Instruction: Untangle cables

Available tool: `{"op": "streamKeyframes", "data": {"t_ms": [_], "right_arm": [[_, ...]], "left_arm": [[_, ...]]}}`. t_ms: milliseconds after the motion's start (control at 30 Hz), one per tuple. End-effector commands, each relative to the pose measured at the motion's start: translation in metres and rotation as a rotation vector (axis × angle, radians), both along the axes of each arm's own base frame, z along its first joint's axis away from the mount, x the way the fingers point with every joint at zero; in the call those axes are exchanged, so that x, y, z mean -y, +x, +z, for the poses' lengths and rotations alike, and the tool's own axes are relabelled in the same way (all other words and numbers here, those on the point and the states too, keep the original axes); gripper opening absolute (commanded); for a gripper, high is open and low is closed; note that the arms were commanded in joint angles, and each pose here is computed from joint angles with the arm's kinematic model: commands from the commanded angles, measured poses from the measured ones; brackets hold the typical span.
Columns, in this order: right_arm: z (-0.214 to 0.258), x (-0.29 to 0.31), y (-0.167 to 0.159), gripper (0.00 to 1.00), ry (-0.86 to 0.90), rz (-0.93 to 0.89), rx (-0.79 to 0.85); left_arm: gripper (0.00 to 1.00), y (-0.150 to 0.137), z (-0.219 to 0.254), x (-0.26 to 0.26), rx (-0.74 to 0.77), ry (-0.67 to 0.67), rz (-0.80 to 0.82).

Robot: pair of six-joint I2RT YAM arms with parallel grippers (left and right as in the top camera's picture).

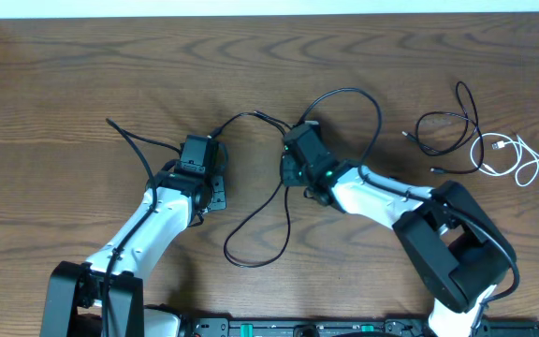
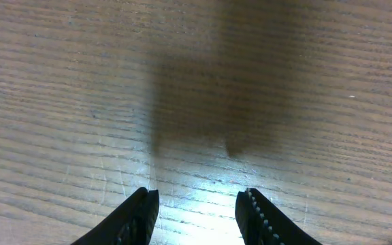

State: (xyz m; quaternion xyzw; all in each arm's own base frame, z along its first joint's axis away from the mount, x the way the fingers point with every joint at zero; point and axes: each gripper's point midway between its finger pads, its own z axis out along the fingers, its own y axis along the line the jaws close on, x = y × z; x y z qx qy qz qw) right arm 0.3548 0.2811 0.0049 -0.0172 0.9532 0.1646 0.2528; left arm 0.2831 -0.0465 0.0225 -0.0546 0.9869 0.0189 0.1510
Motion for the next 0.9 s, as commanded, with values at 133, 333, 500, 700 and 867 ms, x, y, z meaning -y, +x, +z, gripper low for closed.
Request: {"op": "streamKeyframes", "data": {"t_ms": [133,333,500,700,867], "right_arm": [[-0.0438,0.0105,-0.0306,0.40,-0.153,0.022,-0.042],[-0.0430,0.0087,-0.0303,0.37,-0.161,0.047,-0.030],[-0.0427,0.0110,-0.0286,0.24,-0.172,0.038,-0.021],[-0.0422,0.0140,-0.0265,0.14,-0.187,0.027,-0.010],[-0.0428,0.0132,-0.0279,0.28,-0.181,0.032,-0.019]], "left_arm": [[0.43,-0.0034,-0.0048,-0.0061,-0.017,0.023,0.017],[0.43,-0.0036,-0.0049,-0.0062,-0.017,0.023,0.017],[0.43,-0.0037,-0.0051,-0.0062,-0.018,0.023,0.017],[0.43,-0.0037,-0.0051,-0.0062,-0.018,0.023,0.017],[0.43,-0.0037,-0.0051,-0.0062,-0.018,0.023,0.017]]}}
